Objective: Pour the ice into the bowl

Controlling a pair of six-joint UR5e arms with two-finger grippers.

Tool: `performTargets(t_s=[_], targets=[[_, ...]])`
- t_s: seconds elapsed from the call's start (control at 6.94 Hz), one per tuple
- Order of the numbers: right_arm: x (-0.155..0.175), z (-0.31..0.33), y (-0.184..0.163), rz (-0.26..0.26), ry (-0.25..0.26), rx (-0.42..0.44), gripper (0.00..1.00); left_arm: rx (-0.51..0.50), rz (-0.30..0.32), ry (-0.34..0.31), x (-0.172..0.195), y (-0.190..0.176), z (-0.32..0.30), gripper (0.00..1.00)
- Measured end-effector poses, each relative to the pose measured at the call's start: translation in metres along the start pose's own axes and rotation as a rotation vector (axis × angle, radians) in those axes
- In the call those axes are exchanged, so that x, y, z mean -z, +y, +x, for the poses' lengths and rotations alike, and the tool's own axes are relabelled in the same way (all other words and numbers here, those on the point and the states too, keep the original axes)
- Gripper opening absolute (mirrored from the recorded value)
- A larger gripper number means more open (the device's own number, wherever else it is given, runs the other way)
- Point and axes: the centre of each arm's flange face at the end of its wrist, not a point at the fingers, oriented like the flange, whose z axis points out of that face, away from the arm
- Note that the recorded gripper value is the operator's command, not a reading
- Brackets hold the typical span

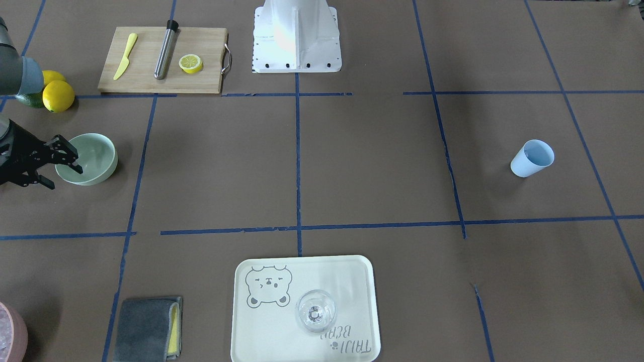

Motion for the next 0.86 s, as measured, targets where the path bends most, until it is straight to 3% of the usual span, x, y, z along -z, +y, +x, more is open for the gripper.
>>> performTargets(t_s=[0.43,0.86], targets=[[-0.002,-0.012,-0.006,0.023,0.02,-0.009,0.0,0.002,-0.003,0.001,-0.001,0.001,-0.001,1.0],[0.012,-0.075,-0.067,0.106,-0.051,-0.162,0.0,0.004,-0.003,0.001,-0.001,0.002,-0.001,1.0]])
